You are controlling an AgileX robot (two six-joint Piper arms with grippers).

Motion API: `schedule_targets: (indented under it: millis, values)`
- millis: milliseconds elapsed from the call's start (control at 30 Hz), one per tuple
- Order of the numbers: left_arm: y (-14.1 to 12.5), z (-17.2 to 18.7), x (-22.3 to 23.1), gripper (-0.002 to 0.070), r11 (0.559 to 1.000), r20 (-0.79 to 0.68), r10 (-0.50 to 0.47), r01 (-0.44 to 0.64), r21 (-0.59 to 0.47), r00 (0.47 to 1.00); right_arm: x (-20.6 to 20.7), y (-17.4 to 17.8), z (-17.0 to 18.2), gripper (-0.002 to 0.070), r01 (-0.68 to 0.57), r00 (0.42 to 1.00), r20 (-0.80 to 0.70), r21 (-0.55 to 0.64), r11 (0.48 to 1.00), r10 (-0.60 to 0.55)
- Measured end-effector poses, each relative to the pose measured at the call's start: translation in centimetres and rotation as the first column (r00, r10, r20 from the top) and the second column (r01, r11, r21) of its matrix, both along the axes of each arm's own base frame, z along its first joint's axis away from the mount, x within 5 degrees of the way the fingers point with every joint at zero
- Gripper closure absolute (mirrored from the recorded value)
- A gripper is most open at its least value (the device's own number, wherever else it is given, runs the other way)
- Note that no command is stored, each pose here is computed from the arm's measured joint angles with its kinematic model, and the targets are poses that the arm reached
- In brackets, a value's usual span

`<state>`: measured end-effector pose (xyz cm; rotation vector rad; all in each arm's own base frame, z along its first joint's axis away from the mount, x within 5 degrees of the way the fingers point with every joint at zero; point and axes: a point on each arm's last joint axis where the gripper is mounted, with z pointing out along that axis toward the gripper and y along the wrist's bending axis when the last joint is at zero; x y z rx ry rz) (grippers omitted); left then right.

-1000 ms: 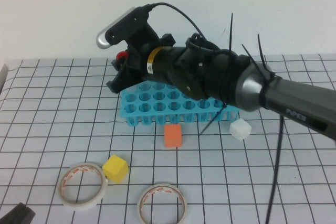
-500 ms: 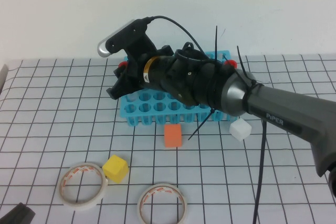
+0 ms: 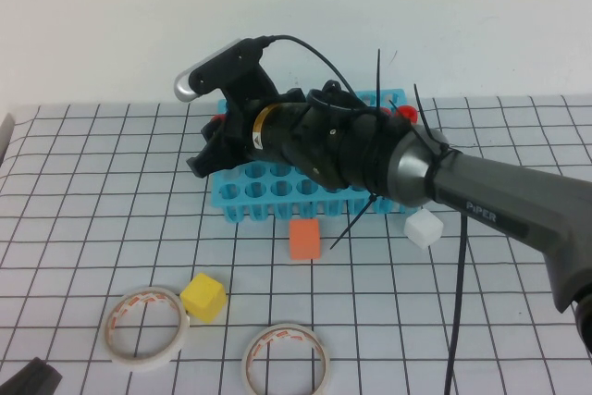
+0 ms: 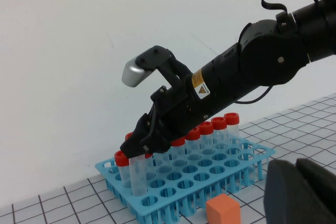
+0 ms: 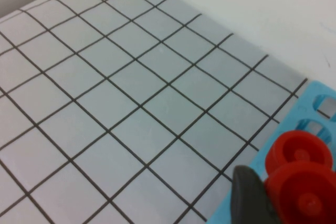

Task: Place the test tubes

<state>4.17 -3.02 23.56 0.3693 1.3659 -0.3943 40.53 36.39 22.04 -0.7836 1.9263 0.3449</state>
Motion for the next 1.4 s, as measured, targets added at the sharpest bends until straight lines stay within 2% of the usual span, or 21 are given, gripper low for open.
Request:
schedule_targets:
  millis: [433, 500, 600, 733, 800, 833, 967, 1033, 1133, 1300, 1400]
  values:
    - [0.0, 0.0, 0.0, 0.0676, 1.0, 0.0, 0.0, 0.0, 0.0, 1.0, 0.2, 0.2, -1.8, 0.0388, 0.012, 0.999, -0.045, -0.005, 1.0, -0.012]
    - [0.0, 0.0, 0.0, 0.0676, 1.0, -0.003, -0.001, 0.001, -0.006, 1.0, 0.2, 0.2, -1.8, 0.0353, 0.014, 0.999, -0.049, 0.0, 1.0, -0.014]
    - [0.0, 0.0, 0.0, 0.0676, 1.0, -0.003, -0.001, 0.001, -0.006, 1.0, 0.1, 0.1, -1.9, 0.0244, 0.021, 0.998, -0.065, -0.01, 1.0, -0.022]
    - [0.0, 0.0, 0.0, 0.0676, 1.0, -0.003, -0.001, 0.001, -0.006, 1.0, -0.1, -0.1, -1.3, 0.0237, 0.031, 0.996, -0.079, -0.019, 0.999, -0.032]
    - [0.0, 0.0, 0.0, 0.0676, 1.0, -0.003, -0.001, 0.001, -0.006, 1.0, -0.3, -0.4, 0.1, 0.0273, 0.037, 0.997, -0.072, -0.016, 0.999, -0.038]
    - [0.0, 0.0, 0.0, 0.0676, 1.0, -0.003, -0.001, 0.001, -0.006, 1.0, -0.6, -0.8, 2.3, 0.0346, 0.04, 0.999, -0.035, 0.001, 0.999, -0.039]
    - [0.0, 0.0, 0.0, 0.0676, 1.0, -0.003, -0.001, 0.001, -0.006, 1.0, -2.0, -1.8, 8.4, 0.0557, 0.051, 0.997, 0.057, 0.08, 0.995, -0.056]
    - [0.0, 0.0, 0.0, 0.0676, 1.0, -0.003, -0.001, 0.001, -0.006, 1.0, -3.0, -2.4, 11.4, 0.0622, 0.058, 0.994, 0.086, 0.135, 0.989, -0.07]
    - [0.0, 0.0, 0.0, 0.0676, 1.0, -0.003, -0.001, 0.001, -0.006, 1.0, -5.3, -3.7, 14.2, 0.0667, 0.009, 0.989, 0.143, 0.212, 0.977, -0.041]
    - [0.0, 0.0, 0.0, 0.0676, 1.0, -0.003, -0.001, 0.001, -0.006, 1.0, -8.8, -6.1, 13.7, 0.0676, -0.049, 0.989, 0.148, 0.237, 0.97, 0.014]
    - [0.0, 0.0, 0.0, 0.0676, 1.0, -0.003, -0.001, 0.001, -0.006, 1.0, -11.7, -8.3, 13.2, 0.0676, -0.074, 0.987, 0.151, 0.191, 0.979, 0.045]
